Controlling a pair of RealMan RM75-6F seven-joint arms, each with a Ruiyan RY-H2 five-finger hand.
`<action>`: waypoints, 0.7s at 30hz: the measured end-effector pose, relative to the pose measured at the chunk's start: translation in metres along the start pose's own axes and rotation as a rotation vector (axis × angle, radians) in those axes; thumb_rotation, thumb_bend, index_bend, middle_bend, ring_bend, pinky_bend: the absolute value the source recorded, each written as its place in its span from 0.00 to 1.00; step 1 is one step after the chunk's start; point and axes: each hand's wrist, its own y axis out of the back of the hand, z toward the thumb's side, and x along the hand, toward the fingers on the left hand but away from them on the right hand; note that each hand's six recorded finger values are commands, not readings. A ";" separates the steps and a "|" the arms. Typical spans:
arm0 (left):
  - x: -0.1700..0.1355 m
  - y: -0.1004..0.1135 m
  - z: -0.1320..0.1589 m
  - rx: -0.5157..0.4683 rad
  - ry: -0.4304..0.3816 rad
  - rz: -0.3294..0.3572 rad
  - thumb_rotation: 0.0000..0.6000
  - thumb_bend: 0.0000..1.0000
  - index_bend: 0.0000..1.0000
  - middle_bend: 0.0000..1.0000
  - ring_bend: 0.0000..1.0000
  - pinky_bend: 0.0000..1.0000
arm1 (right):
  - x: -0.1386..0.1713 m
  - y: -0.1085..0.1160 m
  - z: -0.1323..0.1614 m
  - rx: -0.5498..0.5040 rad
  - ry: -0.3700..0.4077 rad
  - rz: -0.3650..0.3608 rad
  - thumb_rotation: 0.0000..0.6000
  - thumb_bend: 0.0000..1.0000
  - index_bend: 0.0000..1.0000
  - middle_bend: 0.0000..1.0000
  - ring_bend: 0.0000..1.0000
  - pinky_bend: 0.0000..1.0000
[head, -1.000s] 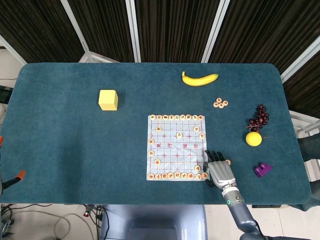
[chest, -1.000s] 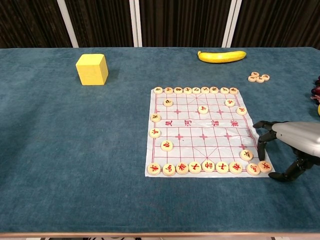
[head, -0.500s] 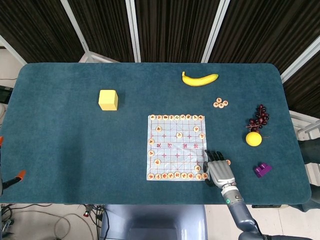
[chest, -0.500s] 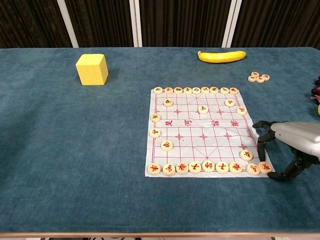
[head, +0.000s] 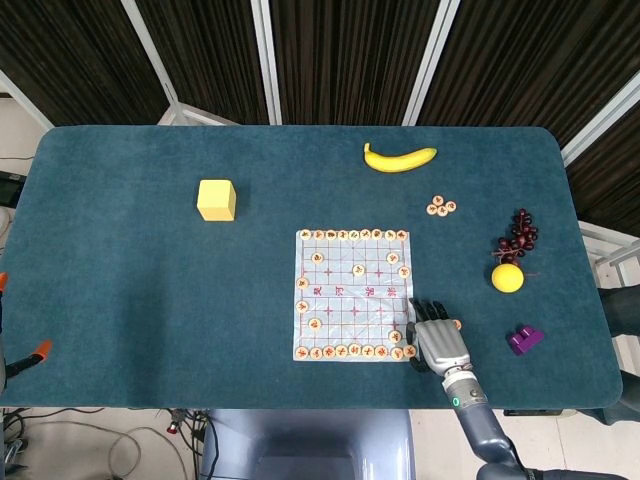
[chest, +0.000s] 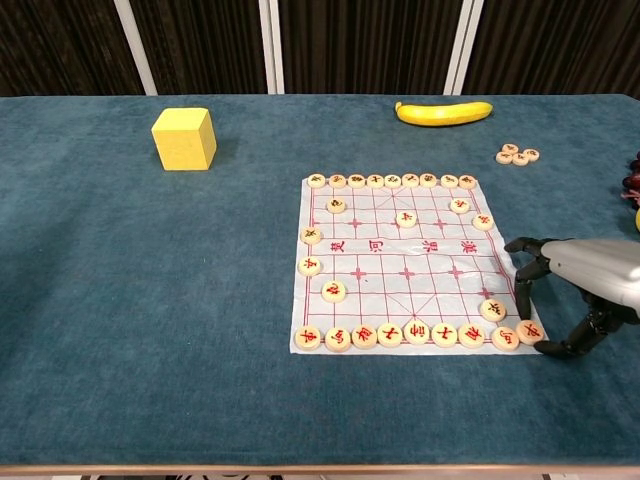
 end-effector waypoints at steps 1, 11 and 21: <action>0.000 0.000 0.000 0.000 0.000 0.000 1.00 0.04 0.05 0.00 0.00 0.07 | 0.000 0.001 0.000 -0.001 0.000 -0.001 1.00 0.37 0.54 0.00 0.00 0.07; 0.000 0.000 0.000 0.001 0.000 0.001 1.00 0.04 0.05 0.00 0.00 0.07 | -0.006 0.012 0.000 -0.005 -0.004 0.001 1.00 0.37 0.54 0.00 0.00 0.07; -0.001 0.000 0.001 0.003 -0.001 0.002 1.00 0.04 0.05 0.00 0.00 0.07 | -0.014 0.017 0.003 0.005 -0.012 0.009 1.00 0.37 0.54 0.00 0.00 0.07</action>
